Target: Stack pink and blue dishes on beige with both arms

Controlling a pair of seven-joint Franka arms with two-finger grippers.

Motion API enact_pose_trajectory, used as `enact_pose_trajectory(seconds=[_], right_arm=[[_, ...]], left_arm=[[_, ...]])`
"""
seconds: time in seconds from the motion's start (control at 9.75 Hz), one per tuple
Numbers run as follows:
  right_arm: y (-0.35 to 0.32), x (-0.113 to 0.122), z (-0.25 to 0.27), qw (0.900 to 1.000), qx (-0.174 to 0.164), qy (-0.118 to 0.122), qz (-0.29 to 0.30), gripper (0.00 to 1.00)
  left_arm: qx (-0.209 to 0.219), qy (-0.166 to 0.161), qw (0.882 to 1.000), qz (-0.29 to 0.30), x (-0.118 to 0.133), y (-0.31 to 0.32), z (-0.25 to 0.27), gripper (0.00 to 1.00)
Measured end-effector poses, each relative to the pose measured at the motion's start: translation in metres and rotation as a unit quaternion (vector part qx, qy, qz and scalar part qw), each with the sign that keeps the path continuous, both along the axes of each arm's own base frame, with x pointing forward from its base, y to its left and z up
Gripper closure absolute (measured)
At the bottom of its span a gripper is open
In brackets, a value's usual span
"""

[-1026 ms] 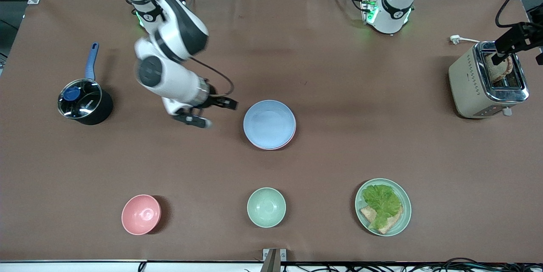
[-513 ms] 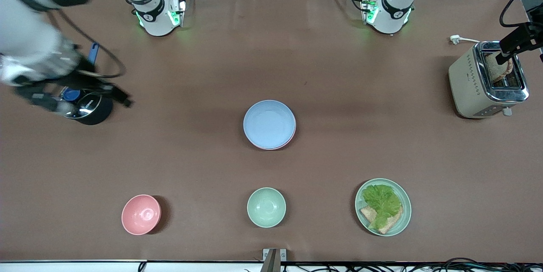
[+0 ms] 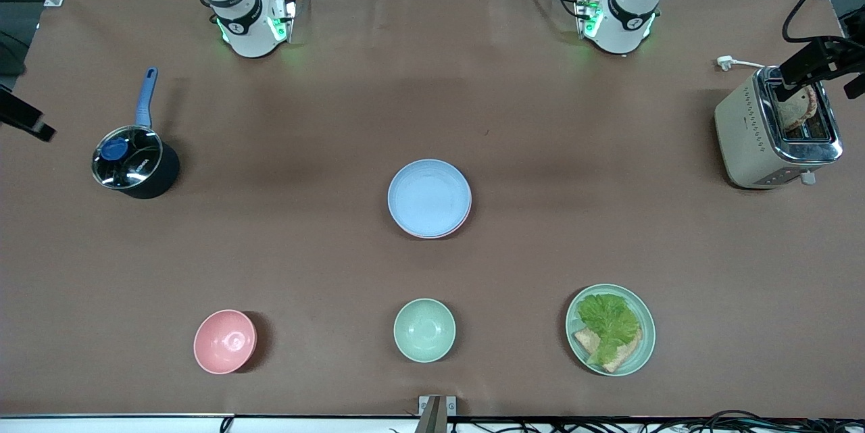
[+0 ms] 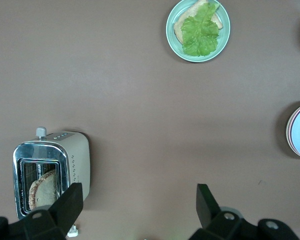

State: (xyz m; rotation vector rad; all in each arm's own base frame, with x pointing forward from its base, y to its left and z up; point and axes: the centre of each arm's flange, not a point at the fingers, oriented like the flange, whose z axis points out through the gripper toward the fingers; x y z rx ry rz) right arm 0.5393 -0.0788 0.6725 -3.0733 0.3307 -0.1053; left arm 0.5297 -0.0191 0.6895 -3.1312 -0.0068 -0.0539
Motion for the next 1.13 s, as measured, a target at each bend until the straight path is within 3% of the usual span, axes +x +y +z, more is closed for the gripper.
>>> enact_pose_trajectory(seconds=[0.51,1.13], right_arm=[[0.022,0.006,-0.006,0.999,-0.023,0.023,0.023,0.0],[0.029,0.007,-0.006,0.999,-0.034,0.024,0.029,0.0]], left_arm=[[-0.022,0.005,1.0,0.001,0.0,0.0,-0.003,0.0],[-0.015,0.003,1.0,-0.017,-0.005,-0.016,0.001,0.0]])
